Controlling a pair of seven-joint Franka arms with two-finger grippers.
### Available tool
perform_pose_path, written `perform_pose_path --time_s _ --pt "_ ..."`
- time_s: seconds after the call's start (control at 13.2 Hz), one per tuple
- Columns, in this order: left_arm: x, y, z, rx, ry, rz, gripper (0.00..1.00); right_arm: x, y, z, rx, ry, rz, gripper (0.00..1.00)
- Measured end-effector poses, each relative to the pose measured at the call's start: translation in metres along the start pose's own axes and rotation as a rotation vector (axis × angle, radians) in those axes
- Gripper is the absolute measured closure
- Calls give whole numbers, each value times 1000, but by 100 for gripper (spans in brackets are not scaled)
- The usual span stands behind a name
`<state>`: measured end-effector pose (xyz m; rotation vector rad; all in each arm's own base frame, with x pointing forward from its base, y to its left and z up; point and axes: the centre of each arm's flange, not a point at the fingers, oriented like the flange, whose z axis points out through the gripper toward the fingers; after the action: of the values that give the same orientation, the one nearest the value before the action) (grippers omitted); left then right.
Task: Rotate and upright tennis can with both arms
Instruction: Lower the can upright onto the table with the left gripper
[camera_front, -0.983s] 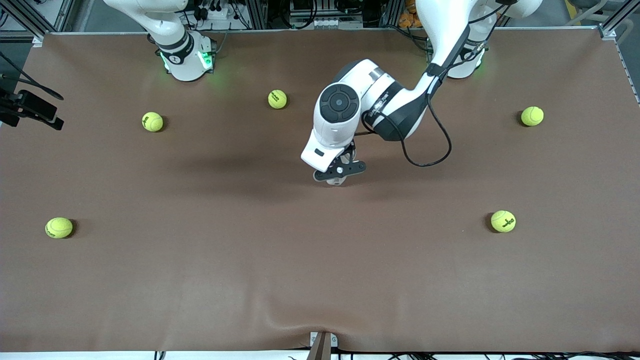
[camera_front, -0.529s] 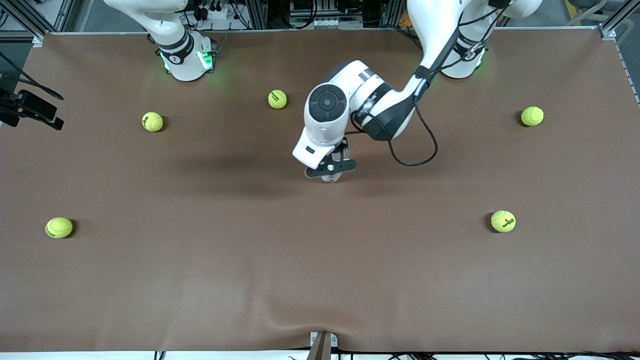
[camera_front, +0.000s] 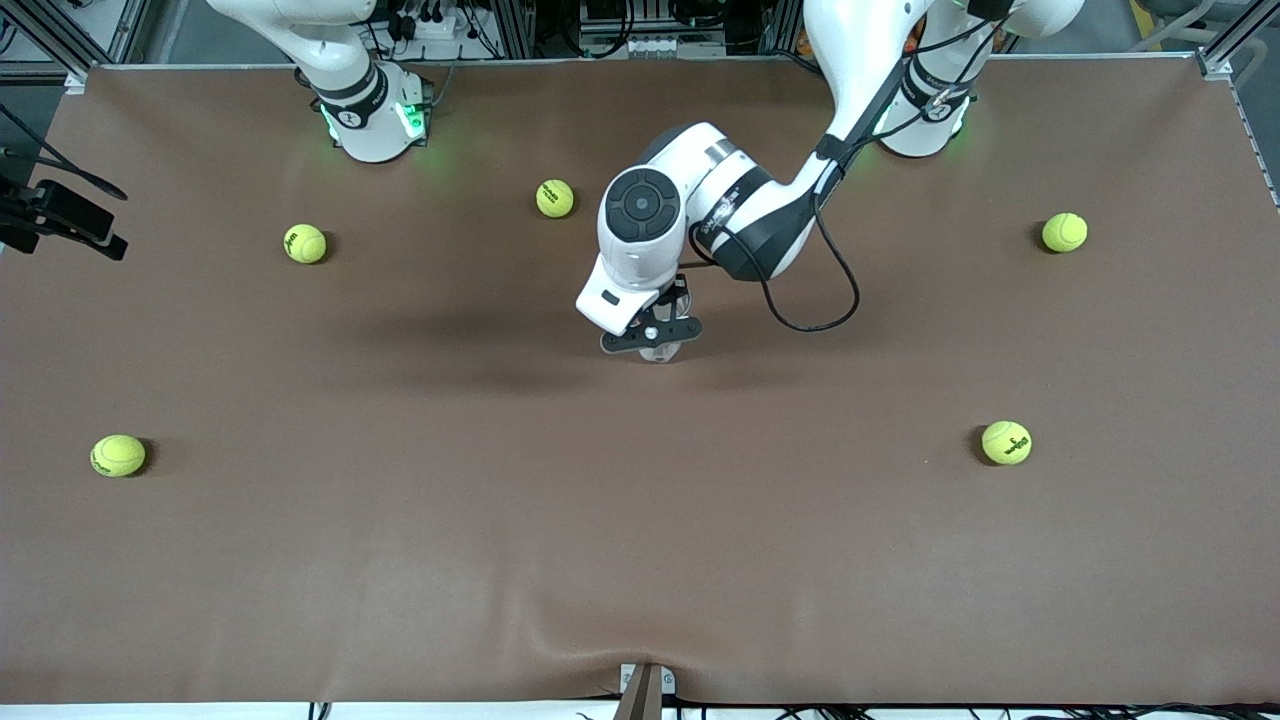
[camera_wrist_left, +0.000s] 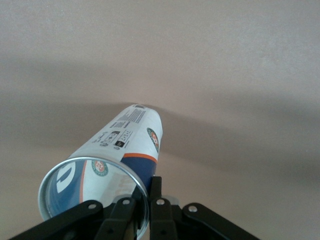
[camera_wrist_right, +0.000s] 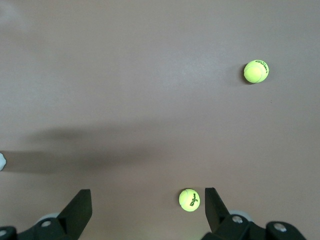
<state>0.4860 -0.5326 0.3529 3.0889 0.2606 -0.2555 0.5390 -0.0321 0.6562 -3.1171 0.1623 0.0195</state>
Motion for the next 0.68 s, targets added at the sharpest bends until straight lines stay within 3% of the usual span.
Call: perform_pose_path --time_s 0.3,0.38,0.53,0.68 --pt "1 2 -2 -12 8 -9 60 0 0 0 0 0 -2 0" --pt "1 2 -2 -15 10 -21 60 0 0 0 0 0 -2 0" --pt "1 3 -5 -21 14 -29 48 0 0 0 0 0 -2 0" --pt "1 4 -9 -28 18 -32 45 0 0 0 0 0 -2 0"
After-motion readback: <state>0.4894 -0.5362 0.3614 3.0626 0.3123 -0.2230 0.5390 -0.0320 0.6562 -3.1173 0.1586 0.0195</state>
